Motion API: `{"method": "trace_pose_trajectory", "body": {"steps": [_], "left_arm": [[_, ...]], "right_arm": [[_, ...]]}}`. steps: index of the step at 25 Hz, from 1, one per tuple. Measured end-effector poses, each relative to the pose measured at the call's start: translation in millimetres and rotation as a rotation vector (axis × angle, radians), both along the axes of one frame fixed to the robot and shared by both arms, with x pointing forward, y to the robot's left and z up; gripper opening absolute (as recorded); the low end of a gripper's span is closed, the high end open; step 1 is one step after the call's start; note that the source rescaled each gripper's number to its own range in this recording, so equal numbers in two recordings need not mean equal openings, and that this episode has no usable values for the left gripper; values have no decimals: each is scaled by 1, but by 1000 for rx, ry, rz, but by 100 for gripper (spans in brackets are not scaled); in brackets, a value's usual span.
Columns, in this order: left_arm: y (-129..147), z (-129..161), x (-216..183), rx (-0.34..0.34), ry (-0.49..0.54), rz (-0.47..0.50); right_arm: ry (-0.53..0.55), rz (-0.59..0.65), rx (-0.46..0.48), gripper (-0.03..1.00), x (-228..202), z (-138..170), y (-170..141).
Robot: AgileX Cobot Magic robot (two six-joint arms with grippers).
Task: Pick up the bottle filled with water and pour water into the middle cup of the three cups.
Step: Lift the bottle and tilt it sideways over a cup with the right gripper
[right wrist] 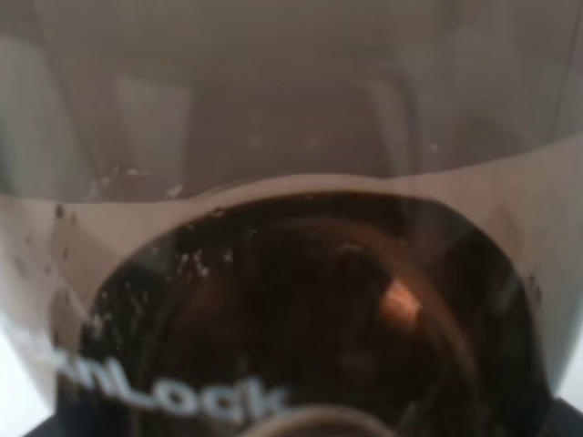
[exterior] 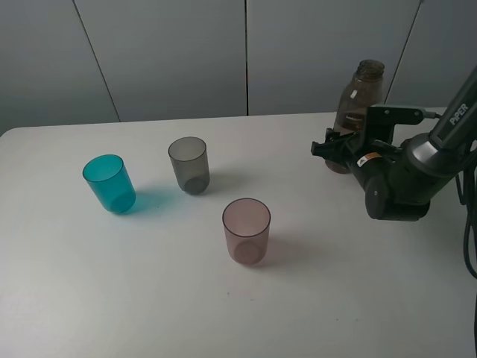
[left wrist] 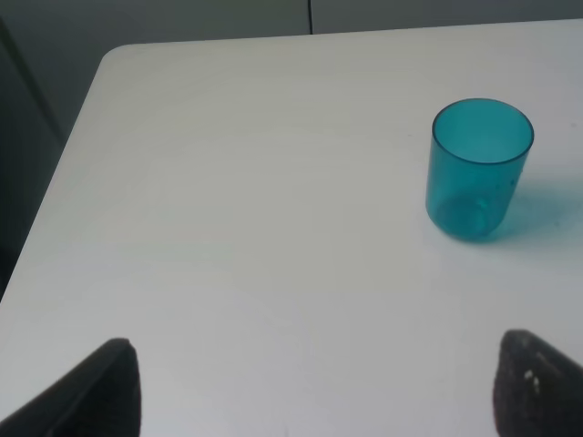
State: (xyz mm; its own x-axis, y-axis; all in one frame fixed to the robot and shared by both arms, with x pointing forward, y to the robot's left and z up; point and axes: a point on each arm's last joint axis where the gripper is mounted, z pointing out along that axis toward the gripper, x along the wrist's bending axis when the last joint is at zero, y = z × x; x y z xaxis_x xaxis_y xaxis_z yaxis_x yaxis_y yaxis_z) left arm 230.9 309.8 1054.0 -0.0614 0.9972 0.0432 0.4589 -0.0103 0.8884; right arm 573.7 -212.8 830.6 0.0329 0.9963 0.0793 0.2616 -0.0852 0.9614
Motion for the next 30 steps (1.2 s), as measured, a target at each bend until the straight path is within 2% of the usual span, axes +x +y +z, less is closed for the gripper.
{"method": "trace_pose_trajectory", "body": {"steps": [18, 22, 30], "left_arm": [[0, 0, 0, 0, 0, 0], [0, 0, 0, 0, 0, 0], [0, 0, 0, 0, 0, 0]], "right_arm": [[-65, 68, -23, 1, 3, 23, 6], [-76, 114, -27, 1, 6, 25, 11], [-173, 243, -30, 1, 31, 50, 32]]}}
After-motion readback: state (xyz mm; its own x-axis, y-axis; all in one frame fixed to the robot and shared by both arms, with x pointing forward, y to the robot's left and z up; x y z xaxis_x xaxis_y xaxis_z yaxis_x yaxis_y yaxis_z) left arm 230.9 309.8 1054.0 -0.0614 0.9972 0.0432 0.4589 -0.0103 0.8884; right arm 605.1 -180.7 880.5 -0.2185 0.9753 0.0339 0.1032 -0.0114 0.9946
